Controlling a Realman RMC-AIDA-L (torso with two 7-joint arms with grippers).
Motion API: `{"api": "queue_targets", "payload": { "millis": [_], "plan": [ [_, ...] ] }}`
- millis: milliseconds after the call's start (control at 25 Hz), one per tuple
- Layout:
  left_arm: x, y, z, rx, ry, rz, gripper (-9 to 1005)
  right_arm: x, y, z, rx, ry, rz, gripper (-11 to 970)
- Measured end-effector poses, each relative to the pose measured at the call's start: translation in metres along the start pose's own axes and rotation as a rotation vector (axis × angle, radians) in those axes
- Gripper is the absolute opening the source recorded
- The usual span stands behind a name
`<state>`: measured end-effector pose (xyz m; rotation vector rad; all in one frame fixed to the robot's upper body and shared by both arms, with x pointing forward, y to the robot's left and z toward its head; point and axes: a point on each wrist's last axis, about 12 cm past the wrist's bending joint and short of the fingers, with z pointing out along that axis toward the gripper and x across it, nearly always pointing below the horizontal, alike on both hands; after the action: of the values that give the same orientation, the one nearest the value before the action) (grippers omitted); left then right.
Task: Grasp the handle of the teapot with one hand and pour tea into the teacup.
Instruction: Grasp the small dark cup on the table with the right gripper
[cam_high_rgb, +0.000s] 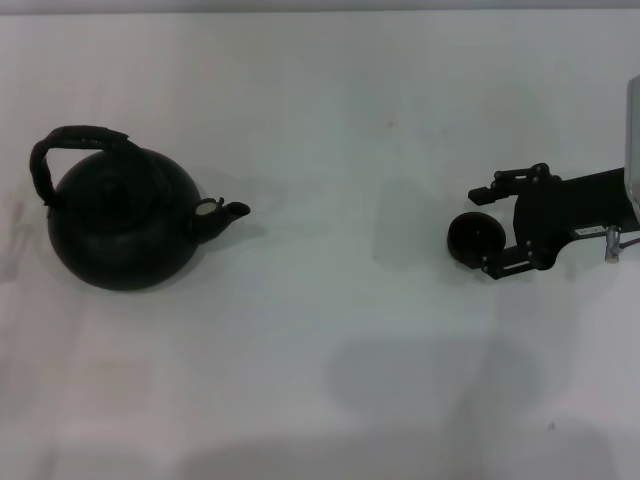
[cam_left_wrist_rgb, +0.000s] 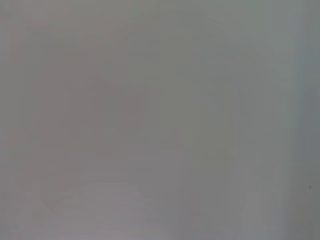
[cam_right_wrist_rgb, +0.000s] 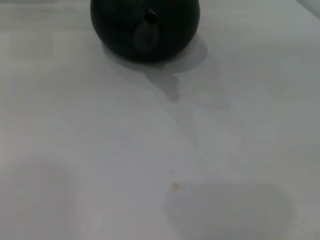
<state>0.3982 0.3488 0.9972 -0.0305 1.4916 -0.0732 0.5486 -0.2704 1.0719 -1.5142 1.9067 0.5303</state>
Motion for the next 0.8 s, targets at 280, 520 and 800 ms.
{"api": "queue_targets", "payload": {
  "millis": [280,520,800],
  "plan": [
    [0.0,-0.0003,0.0002,0.0,0.0,0.002,789,0.002,-0.0001,0.0009,0.004,0.016,0.0,849],
    [-0.0002,-0.0007,0.0015,0.003,-0.002,0.002,790,0.0055,0.001,0.0025,0.004,0.021,0.014,850],
    [-0.0004,-0.0009,0.0024,0.005,-0.004,0.002,790,0.0061,0.001,0.0068,0.009,0.037,0.001,848]
  ]
}}
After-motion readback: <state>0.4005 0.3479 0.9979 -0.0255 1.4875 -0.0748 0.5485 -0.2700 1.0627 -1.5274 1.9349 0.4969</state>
